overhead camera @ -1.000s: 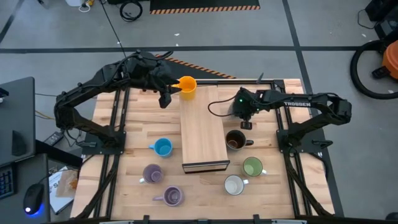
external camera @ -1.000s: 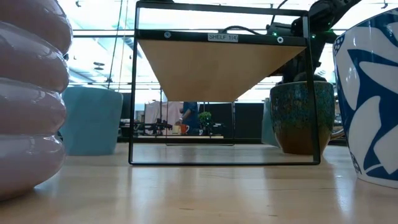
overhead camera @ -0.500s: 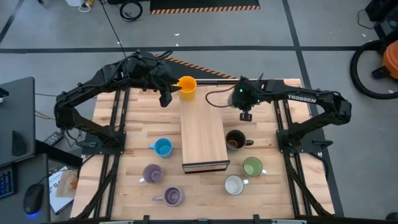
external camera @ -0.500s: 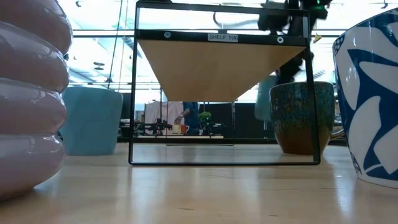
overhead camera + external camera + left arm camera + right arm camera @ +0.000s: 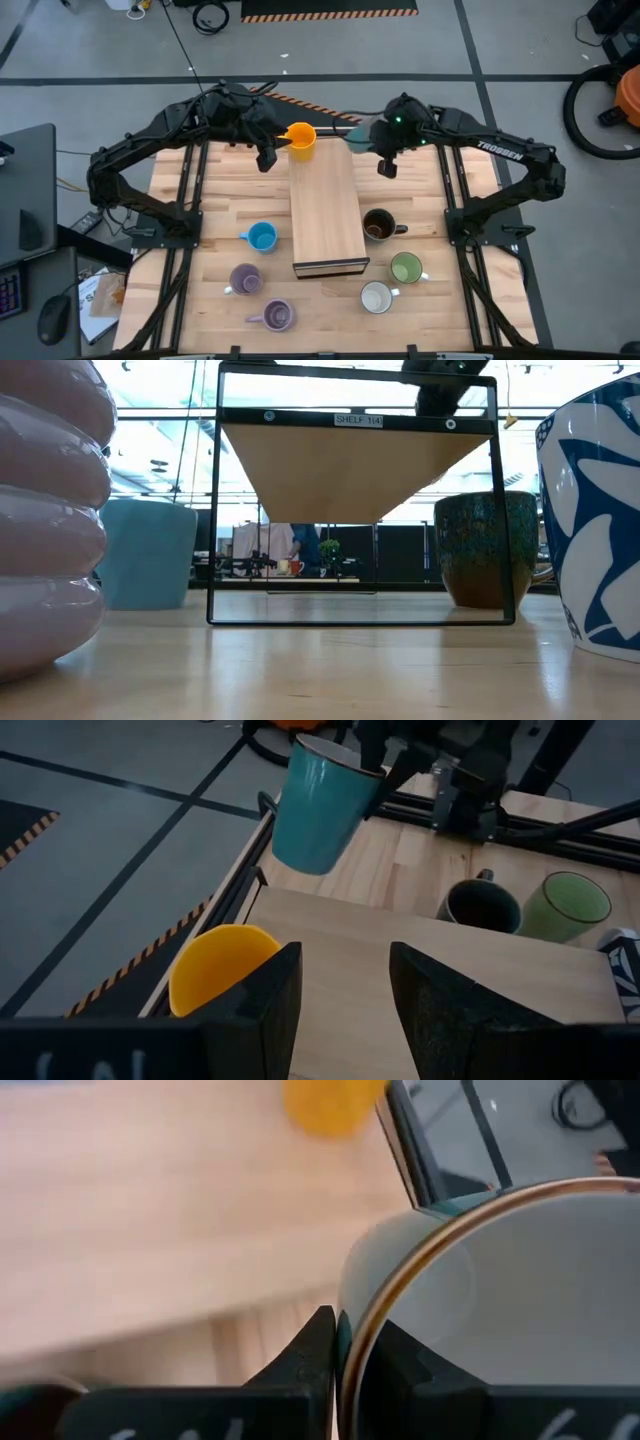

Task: Place coffee mugs
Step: Put the blue mug on the shelf

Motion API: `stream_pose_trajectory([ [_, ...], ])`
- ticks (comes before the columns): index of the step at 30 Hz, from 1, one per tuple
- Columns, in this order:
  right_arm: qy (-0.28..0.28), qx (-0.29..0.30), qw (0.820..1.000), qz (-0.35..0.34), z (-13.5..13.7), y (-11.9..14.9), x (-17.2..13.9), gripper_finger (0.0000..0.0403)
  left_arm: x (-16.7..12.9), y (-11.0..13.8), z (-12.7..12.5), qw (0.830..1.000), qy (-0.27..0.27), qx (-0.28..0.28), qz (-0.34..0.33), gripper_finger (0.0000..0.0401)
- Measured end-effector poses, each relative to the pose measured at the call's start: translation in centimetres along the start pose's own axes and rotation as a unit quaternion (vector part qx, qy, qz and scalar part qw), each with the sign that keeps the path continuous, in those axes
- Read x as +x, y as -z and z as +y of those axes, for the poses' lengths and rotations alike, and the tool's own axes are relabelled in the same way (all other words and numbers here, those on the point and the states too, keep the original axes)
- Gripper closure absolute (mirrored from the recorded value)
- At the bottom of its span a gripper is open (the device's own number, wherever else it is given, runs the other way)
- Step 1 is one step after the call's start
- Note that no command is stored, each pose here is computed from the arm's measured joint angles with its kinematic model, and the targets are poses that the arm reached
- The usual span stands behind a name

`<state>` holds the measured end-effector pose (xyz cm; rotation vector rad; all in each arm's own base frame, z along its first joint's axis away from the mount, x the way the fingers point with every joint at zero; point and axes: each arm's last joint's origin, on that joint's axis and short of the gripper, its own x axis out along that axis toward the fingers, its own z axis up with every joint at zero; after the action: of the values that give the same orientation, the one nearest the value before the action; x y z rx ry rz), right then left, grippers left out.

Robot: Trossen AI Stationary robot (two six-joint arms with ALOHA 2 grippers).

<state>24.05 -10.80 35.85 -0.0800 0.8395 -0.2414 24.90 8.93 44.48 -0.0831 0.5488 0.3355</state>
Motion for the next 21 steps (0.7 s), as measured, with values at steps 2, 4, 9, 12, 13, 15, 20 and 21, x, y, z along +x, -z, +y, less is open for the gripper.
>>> stream_pose_trajectory([
  [2,-0.022,0.013,0.999,-0.019,0.1,-0.3,0.1,0.0363,0.0,0.0,0.0,1.000,0.000,0.000,0.000,0.0241],
  [4,-0.035,0.022,0.998,-0.037,0.1,-0.7,0.4,0.0363,0.0,0.0,0.0,1.000,0.000,0.000,0.000,0.0241],
  [9,-0.049,0.036,0.997,-0.047,0.0,-1.3,2.0,0.0363,0.0,0.0,0.0,1.000,0.000,0.000,0.000,0.0241],
  [12,-0.056,0.050,0.996,-0.042,-0.2,-1.5,3.5,0.0363,0.0,0.0,0.0,1.000,0.000,0.000,0.001,0.0241],
  [13,-0.057,0.054,0.996,-0.037,-0.2,-1.5,3.8,0.0363,0.0,0.0,0.0,1.000,0.000,0.000,0.001,0.0241],
  [15,-0.058,0.059,0.996,-0.029,-0.2,-1.4,4.5,0.0363,0.0,0.0,0.0,1.000,0.000,-0.002,0.001,0.0241],
  [20,-0.059,0.063,0.996,-0.028,-0.3,-1.9,4.9,0.0363,0.0,0.0,0.0,1.000,0.000,-0.004,0.001,0.0241],
  [21,-0.060,0.063,0.996,-0.029,-0.4,-2.0,4.9,0.0363,0.0,0.0,0.0,1.000,0.000,-0.004,0.001,0.0241],
])
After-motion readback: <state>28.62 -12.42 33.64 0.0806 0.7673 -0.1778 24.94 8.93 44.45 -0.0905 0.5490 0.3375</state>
